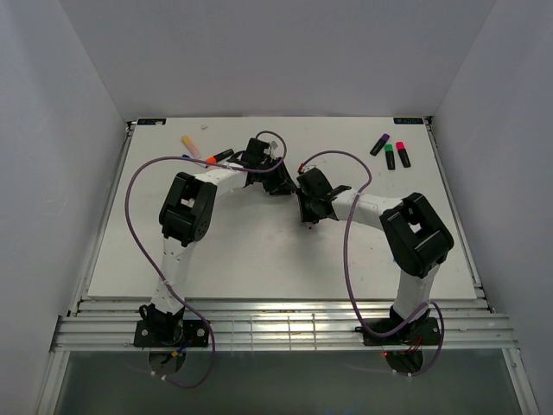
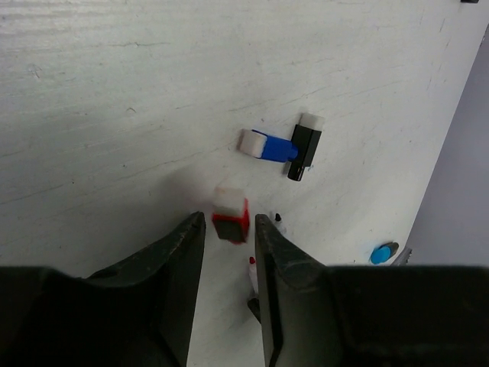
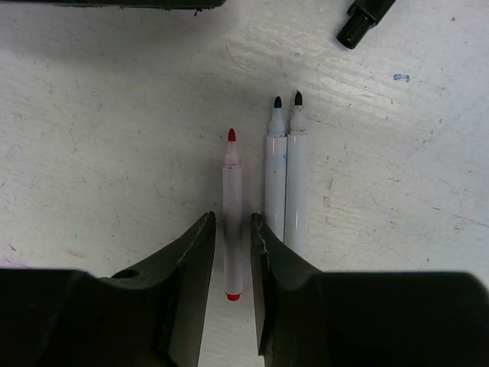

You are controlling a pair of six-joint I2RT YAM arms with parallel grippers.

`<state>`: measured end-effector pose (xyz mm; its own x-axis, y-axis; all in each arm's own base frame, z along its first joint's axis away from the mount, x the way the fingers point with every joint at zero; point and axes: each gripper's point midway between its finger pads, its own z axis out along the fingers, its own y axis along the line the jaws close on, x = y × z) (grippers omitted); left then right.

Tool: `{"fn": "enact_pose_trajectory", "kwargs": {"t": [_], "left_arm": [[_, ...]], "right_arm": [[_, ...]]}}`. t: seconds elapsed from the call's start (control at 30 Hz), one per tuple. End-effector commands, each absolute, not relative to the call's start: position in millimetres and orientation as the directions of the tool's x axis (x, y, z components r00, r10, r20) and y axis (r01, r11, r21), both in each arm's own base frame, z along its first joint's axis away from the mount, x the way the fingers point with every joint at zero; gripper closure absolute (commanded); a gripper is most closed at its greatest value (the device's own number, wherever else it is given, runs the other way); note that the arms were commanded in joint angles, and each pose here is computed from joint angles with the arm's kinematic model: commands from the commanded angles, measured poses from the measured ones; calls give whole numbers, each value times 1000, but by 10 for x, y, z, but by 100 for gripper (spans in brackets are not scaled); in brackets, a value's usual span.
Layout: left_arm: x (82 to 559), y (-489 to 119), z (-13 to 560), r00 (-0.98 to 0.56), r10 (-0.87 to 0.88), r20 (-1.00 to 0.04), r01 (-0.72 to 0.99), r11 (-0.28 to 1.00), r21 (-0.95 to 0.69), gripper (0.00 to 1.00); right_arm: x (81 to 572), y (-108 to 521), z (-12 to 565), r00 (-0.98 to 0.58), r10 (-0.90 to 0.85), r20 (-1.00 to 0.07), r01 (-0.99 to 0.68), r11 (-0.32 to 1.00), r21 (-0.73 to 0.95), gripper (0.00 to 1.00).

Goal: Open the pen caps

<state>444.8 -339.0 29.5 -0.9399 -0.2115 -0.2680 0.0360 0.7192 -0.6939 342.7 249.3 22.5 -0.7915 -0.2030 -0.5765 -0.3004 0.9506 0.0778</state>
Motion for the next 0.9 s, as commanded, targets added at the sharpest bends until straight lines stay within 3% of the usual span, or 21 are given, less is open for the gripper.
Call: {"fn": "enact_pose_trajectory", "kwargs": {"t": [0.0, 0.3, 0.6, 0.73, 0.87], "left_arm": [[4400, -3399, 254, -946, -183, -266, 51, 728, -684, 53], [4399, -3353, 326, -940, -175, -292, 74, 733, -676, 45], [4337, -3215, 564, -923, -189, -334, 95, 731, -676, 42], [4260, -3174, 785, -911, -198, -363, 120, 713, -691, 42], [4138, -3174, 1016, -900, -217, -378, 145, 669, -729, 41]], "right_arm": [[3541, 2560, 304, -778, -189, -599, -299, 950, 89, 68], [3589, 2629, 486, -763, -171, -623, -306, 945, 115, 64], [3552, 2498, 1377, -661, -58, -748, -281, 944, 175, 62], [3551, 2011, 1691, -636, -1, -772, -149, 981, 121, 59], [3509, 1124, 1603, -686, 103, -720, 88, 994, 58, 58]]}}
